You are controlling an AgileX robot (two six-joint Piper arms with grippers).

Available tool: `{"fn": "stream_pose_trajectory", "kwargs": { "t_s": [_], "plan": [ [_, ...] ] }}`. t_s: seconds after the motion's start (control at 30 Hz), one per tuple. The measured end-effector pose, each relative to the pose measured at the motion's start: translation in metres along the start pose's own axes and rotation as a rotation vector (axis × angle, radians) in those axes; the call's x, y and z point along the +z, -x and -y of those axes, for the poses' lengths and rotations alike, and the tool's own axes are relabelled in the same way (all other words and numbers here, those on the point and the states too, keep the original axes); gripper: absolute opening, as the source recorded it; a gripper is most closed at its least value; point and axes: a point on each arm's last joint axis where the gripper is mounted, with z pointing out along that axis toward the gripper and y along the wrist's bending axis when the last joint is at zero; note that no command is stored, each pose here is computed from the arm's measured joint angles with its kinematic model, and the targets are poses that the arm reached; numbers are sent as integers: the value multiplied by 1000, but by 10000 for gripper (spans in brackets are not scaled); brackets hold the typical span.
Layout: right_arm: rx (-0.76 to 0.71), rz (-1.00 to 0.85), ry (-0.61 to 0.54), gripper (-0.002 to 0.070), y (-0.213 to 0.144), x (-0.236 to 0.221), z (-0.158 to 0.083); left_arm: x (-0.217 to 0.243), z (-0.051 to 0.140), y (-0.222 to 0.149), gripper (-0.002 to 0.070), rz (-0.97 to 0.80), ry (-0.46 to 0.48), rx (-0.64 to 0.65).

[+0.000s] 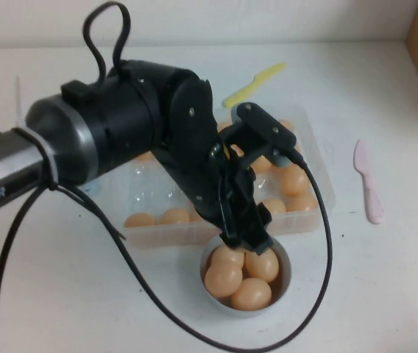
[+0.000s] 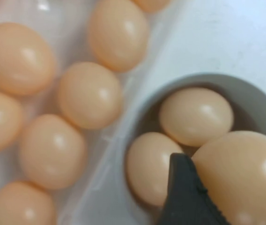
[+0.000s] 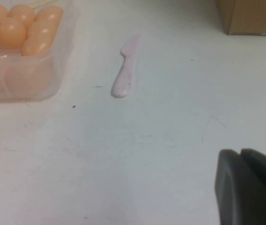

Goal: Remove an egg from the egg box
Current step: Place the egg in the bowl

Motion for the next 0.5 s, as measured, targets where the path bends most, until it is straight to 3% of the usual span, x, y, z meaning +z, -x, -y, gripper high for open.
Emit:
{"fn": "stream_pose_trajectory", "kwargs": {
  "t_s": [0.17, 0.5],
  "plan": [
    [0, 0, 0, -18, 0, 0, 0, 15, 10, -7, 354, -2, -17, 28],
    [0, 0, 0, -18, 0, 0, 0, 38, 5, -4, 354, 8, -5, 25]
  ]
}}
